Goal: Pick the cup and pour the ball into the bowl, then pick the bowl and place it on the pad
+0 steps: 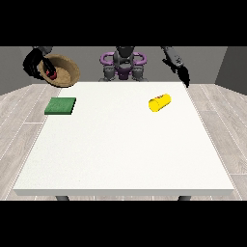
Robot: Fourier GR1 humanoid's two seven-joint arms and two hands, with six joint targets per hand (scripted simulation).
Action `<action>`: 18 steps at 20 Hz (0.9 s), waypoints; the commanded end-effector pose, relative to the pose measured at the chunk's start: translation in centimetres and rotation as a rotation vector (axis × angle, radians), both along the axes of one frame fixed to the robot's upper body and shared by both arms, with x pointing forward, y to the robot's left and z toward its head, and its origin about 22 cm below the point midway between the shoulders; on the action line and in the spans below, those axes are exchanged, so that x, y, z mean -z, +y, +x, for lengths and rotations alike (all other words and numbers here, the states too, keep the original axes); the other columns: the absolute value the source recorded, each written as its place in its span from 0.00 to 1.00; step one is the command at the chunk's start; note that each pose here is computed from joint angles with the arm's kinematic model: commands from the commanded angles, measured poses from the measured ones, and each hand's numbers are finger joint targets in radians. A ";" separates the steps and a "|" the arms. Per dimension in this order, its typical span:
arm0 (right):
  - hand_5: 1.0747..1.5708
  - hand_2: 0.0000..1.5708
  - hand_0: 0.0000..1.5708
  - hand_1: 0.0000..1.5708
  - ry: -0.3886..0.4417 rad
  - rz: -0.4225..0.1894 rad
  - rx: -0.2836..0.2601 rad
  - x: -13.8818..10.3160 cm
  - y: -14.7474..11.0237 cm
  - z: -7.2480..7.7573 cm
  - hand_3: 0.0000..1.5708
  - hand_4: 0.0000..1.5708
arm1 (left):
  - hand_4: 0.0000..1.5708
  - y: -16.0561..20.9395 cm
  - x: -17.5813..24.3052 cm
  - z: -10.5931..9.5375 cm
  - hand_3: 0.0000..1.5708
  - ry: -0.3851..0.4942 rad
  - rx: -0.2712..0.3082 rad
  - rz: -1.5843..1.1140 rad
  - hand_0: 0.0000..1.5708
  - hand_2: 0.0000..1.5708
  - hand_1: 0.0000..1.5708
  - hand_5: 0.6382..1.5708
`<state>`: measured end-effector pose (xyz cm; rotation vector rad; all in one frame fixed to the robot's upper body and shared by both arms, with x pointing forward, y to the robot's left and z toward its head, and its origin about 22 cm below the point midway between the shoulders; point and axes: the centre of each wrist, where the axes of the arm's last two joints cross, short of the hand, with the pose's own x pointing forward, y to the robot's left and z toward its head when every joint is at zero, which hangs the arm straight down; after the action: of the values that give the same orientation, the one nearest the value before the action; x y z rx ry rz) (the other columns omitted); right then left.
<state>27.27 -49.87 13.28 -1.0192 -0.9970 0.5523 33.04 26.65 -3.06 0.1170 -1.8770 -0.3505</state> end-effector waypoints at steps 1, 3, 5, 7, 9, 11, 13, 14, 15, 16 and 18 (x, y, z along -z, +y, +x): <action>0.94 1.00 1.00 1.00 0.024 -0.039 -0.065 -1.6 3.1 2.1 1.00 1.00 | 0.00 5.1 0.4 -0.9 0.00 -0.003 -0.119 0.008 0.00 0.00 0.00 0.08; 0.86 1.00 1.00 1.00 -0.076 -0.025 -0.078 -2.2 1.1 1.6 0.98 1.00 | 0.00 7.4 -0.5 -0.7 0.00 -0.129 -0.174 -0.012 0.00 0.00 0.00 0.04; 0.97 1.00 1.00 1.00 -0.127 -0.001 0.001 -1.0 0.1 1.7 0.90 1.00 | 0.00 7.3 -0.3 -1.1 0.00 -0.157 -0.137 -0.042 0.00 0.00 0.00 0.07; 1.00 1.00 1.00 1.00 -0.193 -0.009 -0.003 -0.1 0.3 1.9 0.98 0.96 | 0.00 10.9 -2.3 -1.0 0.00 -0.222 -0.157 -0.047 0.00 0.00 0.00 0.46; 0.98 1.00 1.00 1.00 -0.222 -0.006 0.050 2.3 -0.4 1.5 0.99 0.92 | 0.42 11.1 -4.6 0.1 0.00 -0.268 -0.143 -0.065 0.00 0.00 0.00 0.55; 0.98 1.00 1.00 1.00 -0.245 0.022 0.057 4.2 -0.8 1.1 1.00 0.90 | 0.53 12.7 -4.8 -0.8 0.00 -0.289 -0.133 -0.095 0.00 0.00 0.00 0.59; 0.98 1.00 1.00 1.00 -0.316 0.046 0.105 3.3 -1.3 2.1 1.00 0.88 | 0.56 12.8 -7.7 0.6 0.00 -0.344 -0.123 -0.108 0.00 0.00 0.00 0.60; 0.96 1.00 1.00 1.00 -0.332 0.082 0.100 4.6 -1.2 1.7 1.00 0.84 | 0.56 15.1 -8.2 -0.4 0.00 -0.390 -0.160 -0.089 0.00 0.00 0.00 0.57; 0.97 1.00 1.00 1.00 -0.318 0.091 0.101 7.3 -1.0 1.1 1.00 0.84 | 0.57 14.5 -7.3 -1.3 0.00 -0.344 -0.145 -0.097 0.00 0.00 0.00 0.57; 0.97 1.00 1.00 1.00 -0.330 0.137 0.098 7.3 -0.4 1.7 1.00 0.84 | 0.57 14.7 -6.9 -1.4 0.00 -0.334 -0.144 -0.110 0.00 0.00 0.00 0.58; 0.76 1.00 1.00 1.00 -0.348 0.299 0.160 6.6 -0.8 2.0 0.95 0.64 | 0.56 15.9 -6.5 -2.2 0.00 -0.325 -0.159 -0.121 0.00 0.00 0.00 0.59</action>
<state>28.52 -51.52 8.38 -1.0556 -1.2201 0.2325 31.80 40.87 3.24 0.2545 -2.1816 -0.1411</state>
